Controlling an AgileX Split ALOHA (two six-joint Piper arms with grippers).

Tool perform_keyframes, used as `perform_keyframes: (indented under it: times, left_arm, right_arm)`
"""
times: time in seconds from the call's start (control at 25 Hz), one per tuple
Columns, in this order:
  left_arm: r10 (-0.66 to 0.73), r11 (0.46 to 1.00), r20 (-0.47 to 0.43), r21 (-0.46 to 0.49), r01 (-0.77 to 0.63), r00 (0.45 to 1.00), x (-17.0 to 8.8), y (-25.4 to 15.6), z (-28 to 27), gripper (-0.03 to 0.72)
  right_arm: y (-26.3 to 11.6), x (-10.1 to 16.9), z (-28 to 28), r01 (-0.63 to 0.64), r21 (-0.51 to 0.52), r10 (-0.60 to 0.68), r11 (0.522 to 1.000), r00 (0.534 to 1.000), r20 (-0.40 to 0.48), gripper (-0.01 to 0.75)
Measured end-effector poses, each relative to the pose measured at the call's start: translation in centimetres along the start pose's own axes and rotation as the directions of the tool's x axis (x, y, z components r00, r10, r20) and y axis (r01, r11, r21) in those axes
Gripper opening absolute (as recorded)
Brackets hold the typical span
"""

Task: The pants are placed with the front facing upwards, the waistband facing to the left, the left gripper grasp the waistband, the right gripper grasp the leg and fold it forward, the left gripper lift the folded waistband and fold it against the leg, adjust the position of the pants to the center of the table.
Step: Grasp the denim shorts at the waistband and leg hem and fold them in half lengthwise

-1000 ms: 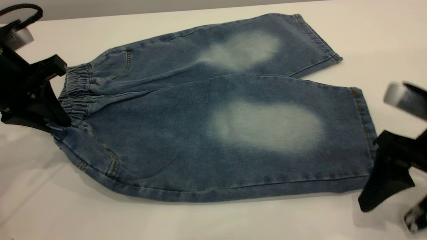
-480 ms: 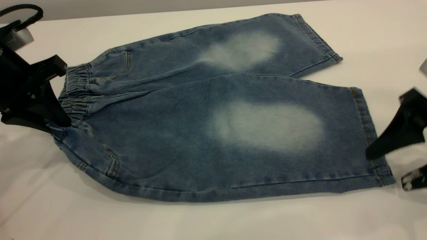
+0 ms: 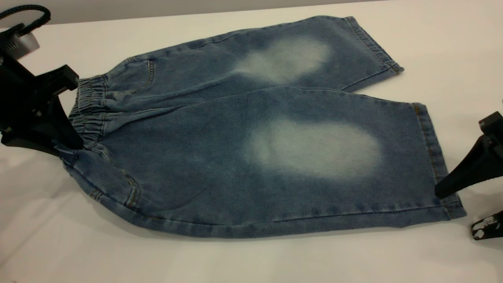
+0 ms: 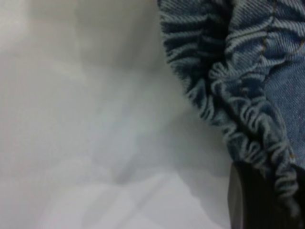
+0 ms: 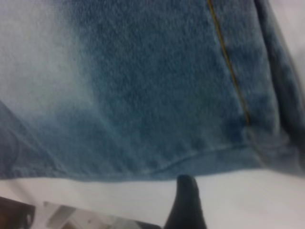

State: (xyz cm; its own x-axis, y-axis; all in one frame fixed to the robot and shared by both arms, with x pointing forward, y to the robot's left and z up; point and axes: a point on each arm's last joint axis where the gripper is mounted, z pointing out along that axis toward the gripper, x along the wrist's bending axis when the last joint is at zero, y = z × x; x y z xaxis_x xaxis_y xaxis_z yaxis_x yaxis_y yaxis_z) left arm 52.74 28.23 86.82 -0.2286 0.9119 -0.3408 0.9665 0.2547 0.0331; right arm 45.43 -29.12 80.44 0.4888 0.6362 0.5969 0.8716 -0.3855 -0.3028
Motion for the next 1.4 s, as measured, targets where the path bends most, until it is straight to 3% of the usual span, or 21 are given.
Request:
perform_keyframes:
  times: [0.2, 0.6, 0.84, 1.12, 1.4]
  left_arm:
    - [0.005, 1.0, -0.001, -0.001, -0.005, 1.0, 0.0, 0.0, 0.0, 0.139]
    - [0.005, 1.0, -0.001, -0.001, -0.005, 1.0, 0.0, 0.0, 0.0, 0.139]
    - [0.006, 1.0, -0.002, -0.002, -0.006, 1.0, 0.0, 0.0, 0.0, 0.139]
    - [0.009, 1.0, -0.004, -0.003, -0.009, 1.0, 0.0, 0.0, 0.0, 0.139]
    - [0.01, 1.0, -0.004, -0.003, -0.01, 1.0, 0.0, 0.0, 0.0, 0.139]
  right_arm:
    - [0.6, -0.1, 0.7, 0.0, 0.031, 0.001, 1.0, 0.999, -0.04, 0.483]
    - [2.0, 0.5, 0.6, 0.035, -0.061, -0.04, 0.998, 0.996, -0.076, 0.47]
    - [2.4, 0.6, 0.5, 0.061, -0.108, -0.07, 0.992, 0.994, -0.087, 0.394]
    - [1.9, 0.5, 0.6, 0.072, -0.057, -0.076, 0.996, 0.994, -0.075, 0.268]
    - [1.8, 0.7, 0.6, 0.064, -0.046, -0.069, 0.997, 0.993, -0.097, 0.252]
